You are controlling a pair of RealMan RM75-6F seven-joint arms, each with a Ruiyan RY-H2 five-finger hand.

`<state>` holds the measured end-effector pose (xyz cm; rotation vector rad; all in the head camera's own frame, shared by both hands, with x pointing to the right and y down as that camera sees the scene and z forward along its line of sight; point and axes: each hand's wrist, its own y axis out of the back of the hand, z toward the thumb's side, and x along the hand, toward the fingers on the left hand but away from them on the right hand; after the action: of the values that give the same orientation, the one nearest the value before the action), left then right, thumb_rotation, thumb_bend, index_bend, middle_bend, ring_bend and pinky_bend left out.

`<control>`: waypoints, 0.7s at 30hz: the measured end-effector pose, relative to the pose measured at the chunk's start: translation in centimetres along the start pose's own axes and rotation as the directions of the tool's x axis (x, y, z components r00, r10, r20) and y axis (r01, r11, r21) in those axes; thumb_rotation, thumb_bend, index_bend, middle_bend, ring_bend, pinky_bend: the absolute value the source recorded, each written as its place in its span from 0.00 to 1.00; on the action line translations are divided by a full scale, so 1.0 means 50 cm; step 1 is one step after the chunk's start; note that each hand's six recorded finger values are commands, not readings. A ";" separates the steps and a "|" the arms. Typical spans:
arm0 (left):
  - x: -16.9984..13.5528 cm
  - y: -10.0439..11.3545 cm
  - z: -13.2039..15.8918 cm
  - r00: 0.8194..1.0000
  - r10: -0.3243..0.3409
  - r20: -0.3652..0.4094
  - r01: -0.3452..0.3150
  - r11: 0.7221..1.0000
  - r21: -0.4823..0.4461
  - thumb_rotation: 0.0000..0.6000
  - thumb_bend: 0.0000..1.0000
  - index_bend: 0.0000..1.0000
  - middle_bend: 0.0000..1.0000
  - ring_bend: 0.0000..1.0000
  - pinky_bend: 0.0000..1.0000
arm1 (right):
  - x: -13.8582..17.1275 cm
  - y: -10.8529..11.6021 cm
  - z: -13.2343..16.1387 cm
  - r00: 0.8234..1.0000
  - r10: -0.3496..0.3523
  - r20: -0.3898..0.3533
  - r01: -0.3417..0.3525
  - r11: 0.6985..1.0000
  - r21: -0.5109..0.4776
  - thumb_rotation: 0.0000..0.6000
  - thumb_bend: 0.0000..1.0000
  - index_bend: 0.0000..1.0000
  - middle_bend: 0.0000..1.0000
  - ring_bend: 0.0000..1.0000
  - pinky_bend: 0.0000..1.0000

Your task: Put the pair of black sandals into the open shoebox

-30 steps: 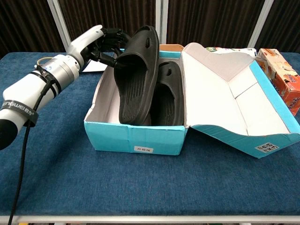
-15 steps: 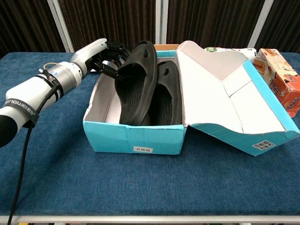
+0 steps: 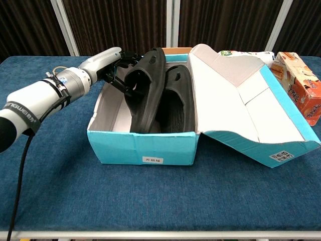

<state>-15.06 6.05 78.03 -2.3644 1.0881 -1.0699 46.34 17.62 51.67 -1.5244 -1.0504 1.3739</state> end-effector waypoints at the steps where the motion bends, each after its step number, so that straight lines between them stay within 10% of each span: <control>1: -0.001 0.000 0.002 1.000 -0.006 -0.002 0.006 1.000 0.011 1.00 0.00 0.11 0.10 0.00 0.11 | 0.000 0.000 0.000 1.000 0.000 0.000 0.000 1.000 -0.001 1.00 0.12 0.00 0.07 0.00 0.00; 21: -0.049 0.102 0.050 1.000 -0.022 0.022 0.013 0.946 0.324 1.00 0.00 0.09 0.03 0.00 0.09 | 0.007 0.002 -0.006 1.000 -0.011 -0.010 0.011 1.000 -0.015 1.00 0.12 0.00 0.07 0.00 0.00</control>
<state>-16.87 4.51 72.30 -2.1226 0.8109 -1.1250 46.68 17.91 51.47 -1.5325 -1.0634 1.3524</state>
